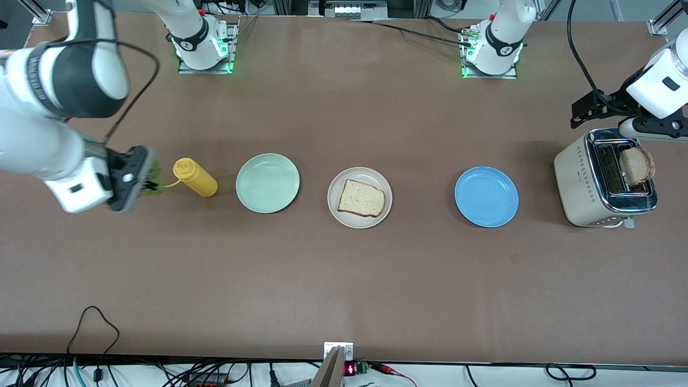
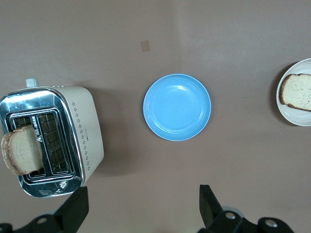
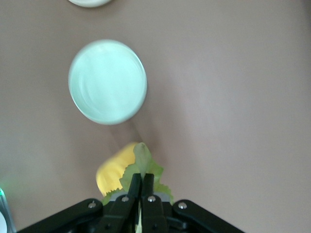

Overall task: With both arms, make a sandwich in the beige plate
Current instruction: 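Carry the lettuce leaf over the beige plate with the right gripper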

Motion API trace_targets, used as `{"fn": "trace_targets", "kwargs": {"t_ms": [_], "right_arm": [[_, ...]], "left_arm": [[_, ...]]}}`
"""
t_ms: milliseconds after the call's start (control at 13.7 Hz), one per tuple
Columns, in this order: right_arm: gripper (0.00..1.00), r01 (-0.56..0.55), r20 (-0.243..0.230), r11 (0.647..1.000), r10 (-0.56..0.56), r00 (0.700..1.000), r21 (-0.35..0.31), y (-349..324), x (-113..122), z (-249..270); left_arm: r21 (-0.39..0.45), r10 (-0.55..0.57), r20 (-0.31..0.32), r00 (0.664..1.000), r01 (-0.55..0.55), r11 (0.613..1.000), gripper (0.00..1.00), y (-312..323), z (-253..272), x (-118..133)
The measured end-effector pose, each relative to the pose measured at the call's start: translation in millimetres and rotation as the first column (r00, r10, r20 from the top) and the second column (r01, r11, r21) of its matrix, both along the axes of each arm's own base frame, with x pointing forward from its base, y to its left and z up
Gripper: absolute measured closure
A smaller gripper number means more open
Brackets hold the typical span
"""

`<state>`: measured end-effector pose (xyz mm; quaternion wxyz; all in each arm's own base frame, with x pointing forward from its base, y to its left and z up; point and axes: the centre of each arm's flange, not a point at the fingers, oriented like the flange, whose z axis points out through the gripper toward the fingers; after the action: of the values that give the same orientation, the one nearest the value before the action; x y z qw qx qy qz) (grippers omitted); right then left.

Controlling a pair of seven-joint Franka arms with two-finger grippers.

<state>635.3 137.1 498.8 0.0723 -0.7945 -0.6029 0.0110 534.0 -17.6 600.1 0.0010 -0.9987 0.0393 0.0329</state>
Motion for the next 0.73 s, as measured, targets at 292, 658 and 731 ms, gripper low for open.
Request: {"fn": "trace_targets", "kwargs": {"t_ms": [292,658,731], "right_arm": [[0.97,-0.117,0.006,0.986,0.117,0.993,0.118,107.5,-21.8,-5.7],[0.97,-0.151,0.078,0.977,0.141,0.987,0.147,239.5,-46.6,-62.6],[0.97,-0.131,0.082,0.976,0.118,0.99,0.172,263.0,-52.7,-74.7]], "left_arm": [[0.0,0.0,0.0,1.0,0.0,1.0,0.0,0.0,-0.1,0.0],[0.0,0.0,0.0,1.0,0.0,1.0,0.0,0.0,-0.2,0.1],[0.0,0.0,0.0,1.0,0.0,1.0,0.0,0.0,-0.2,0.1]]}}
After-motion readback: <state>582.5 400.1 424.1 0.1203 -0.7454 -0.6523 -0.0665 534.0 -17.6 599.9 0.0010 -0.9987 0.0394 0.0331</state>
